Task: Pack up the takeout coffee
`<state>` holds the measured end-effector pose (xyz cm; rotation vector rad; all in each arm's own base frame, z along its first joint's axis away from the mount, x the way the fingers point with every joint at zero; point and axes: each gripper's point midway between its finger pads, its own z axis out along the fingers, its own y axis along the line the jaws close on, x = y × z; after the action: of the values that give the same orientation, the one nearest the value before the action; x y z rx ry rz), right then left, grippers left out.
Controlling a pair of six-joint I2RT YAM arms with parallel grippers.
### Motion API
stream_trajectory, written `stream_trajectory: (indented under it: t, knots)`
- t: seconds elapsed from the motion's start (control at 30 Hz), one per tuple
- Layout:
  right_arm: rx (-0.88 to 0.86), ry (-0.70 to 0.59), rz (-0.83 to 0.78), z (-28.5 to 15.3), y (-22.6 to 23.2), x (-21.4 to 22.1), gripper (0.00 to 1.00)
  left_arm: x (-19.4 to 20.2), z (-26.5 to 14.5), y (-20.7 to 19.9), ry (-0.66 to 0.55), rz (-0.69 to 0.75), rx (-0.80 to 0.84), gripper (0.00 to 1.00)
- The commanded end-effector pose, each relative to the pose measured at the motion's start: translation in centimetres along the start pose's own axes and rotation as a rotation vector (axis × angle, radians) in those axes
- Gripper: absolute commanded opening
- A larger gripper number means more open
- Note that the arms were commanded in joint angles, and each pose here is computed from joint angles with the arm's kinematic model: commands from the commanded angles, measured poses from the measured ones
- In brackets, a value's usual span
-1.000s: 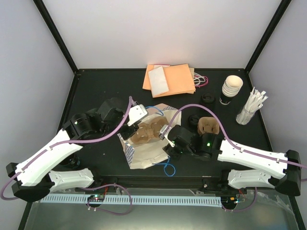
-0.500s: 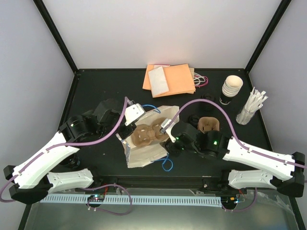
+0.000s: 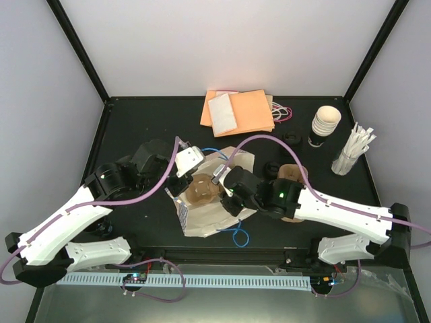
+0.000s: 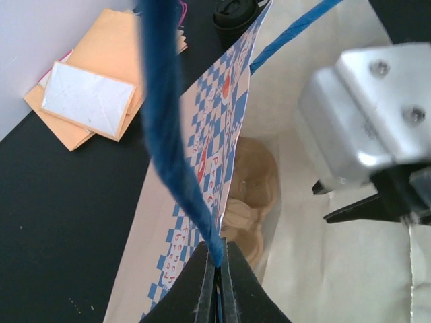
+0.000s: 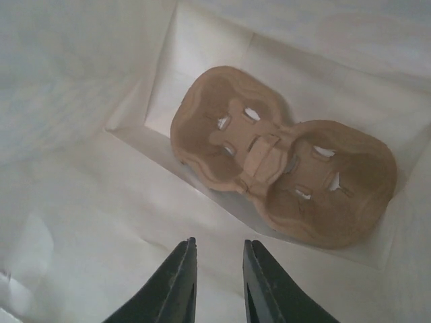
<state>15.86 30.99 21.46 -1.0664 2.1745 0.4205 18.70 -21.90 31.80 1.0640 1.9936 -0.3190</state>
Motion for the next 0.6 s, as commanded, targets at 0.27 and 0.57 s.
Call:
stream_trajectory:
  t: [0.27,0.57]
  knots:
    - [0.129,0.028,-0.201,3.1,1.1,1.2,0.01,-2.4,-1.1,-0.7,-0.115,-0.007,0.042,0.01]
    - [0.237,0.132,-0.414,5.6,-0.3,2.7,0.01,-2.8,-2.0,-1.6,-0.154,0.023,0.100,0.02]
